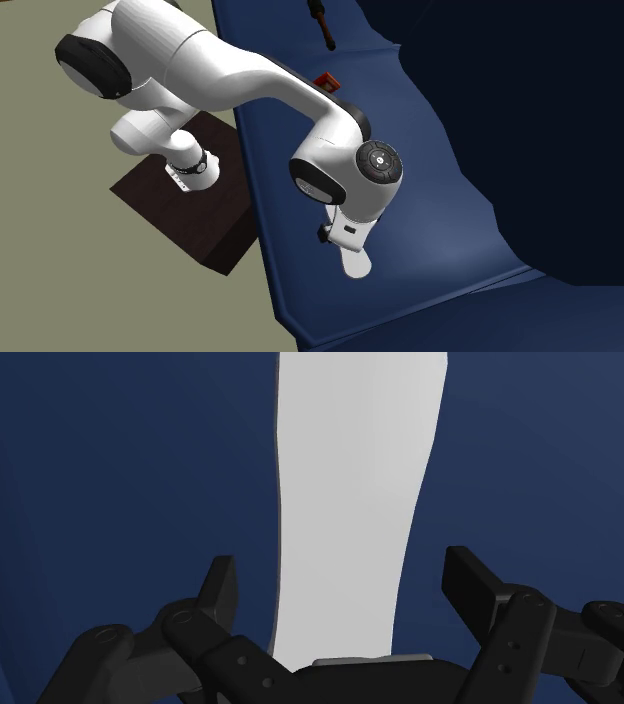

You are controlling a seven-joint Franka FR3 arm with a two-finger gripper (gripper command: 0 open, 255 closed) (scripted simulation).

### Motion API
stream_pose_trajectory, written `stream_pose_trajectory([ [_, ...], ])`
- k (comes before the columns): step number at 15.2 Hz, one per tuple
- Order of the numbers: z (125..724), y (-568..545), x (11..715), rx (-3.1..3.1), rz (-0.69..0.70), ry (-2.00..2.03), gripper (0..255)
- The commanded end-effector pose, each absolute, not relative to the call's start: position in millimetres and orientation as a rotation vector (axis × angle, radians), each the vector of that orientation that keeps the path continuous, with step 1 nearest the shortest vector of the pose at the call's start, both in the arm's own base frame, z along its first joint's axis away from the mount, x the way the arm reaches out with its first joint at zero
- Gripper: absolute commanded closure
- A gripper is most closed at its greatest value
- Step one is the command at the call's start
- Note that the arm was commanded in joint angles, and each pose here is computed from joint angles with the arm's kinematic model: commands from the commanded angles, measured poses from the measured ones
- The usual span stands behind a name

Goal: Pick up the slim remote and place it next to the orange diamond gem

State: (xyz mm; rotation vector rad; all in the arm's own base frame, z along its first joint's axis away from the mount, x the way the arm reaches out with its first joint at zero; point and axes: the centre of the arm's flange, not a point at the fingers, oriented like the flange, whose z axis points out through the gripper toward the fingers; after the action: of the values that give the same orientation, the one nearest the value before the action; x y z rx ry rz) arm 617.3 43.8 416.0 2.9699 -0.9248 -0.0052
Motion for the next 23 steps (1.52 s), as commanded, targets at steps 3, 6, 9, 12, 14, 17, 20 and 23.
stream_pose_trajectory([
  [3, 416.0, 43.7, 617.3, 2.97, -0.005, -0.925, 255],
  [6, 416.0, 43.7, 617.3, 2.97, -0.005, -0.925, 255],
  [9, 416.0, 43.7, 617.3, 2.97, -0.005, -0.925, 255],
  [12, 426.5, 43.8, 617.3, 2.97, -0.005, -0.925, 255],
  [14, 437.1, 43.8, 617.3, 2.97, -0.005, -0.925, 255],
  [17, 452.9, 43.8, 617.3, 2.97, -0.005, -0.925, 255],
  [20, 468.8, 43.8, 617.3, 2.97, -0.005, -0.925, 255],
  [23, 484.6, 43.8, 617.3, 2.97, -0.005, -0.925, 255],
])
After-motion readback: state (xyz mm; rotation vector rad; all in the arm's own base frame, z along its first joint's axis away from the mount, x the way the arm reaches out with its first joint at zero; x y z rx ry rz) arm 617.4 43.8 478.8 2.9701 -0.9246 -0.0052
